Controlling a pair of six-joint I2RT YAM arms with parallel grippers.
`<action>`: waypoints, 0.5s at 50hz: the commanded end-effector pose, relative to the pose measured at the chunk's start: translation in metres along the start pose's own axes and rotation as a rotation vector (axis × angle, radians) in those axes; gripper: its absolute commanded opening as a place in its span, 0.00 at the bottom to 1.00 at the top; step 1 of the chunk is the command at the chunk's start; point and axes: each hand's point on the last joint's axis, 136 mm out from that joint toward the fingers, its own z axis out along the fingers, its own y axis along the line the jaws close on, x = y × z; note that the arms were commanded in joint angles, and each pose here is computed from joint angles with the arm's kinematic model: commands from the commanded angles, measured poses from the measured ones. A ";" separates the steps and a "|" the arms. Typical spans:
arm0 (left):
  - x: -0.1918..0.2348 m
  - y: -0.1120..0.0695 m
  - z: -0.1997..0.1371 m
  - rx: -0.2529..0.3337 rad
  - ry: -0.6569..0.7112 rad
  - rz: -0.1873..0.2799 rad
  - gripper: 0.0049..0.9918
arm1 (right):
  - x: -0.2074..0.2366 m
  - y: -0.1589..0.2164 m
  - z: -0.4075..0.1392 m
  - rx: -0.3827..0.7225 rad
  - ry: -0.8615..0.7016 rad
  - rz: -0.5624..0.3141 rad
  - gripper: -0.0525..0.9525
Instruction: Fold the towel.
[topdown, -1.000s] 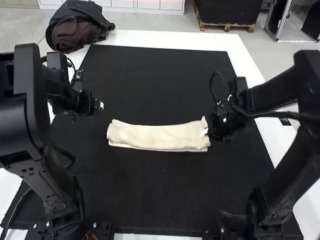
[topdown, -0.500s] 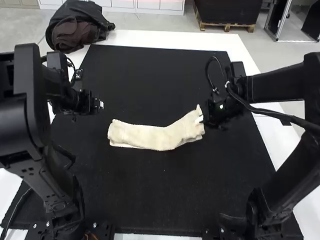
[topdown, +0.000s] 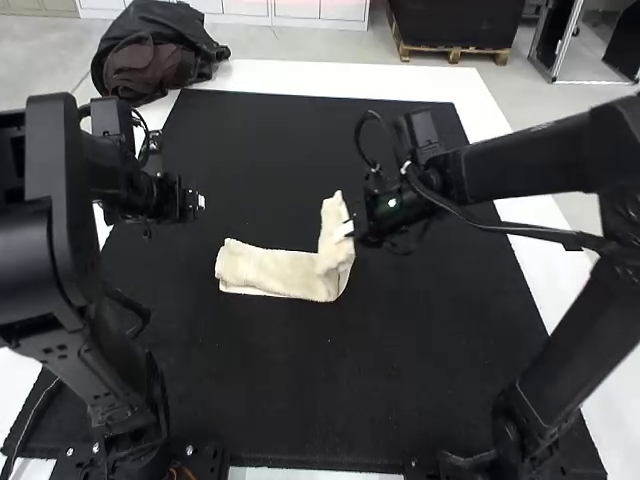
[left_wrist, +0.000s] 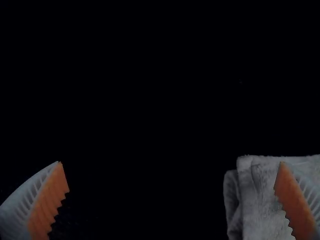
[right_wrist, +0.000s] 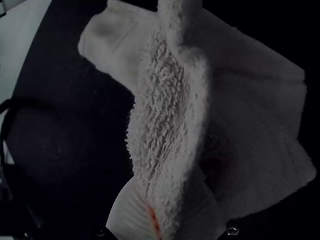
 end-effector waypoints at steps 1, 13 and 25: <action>0.008 0.001 -0.004 -0.021 0.000 -0.011 0.98 | -0.013 0.019 0.011 -0.044 -0.005 0.002 0.03; 0.002 0.019 -0.018 -0.087 -0.079 -0.041 0.98 | -0.025 0.036 0.040 -0.081 0.017 -0.026 0.03; 0.009 0.025 -0.024 -0.120 -0.110 -0.062 0.98 | -0.031 0.059 0.066 -0.117 0.050 -0.066 0.03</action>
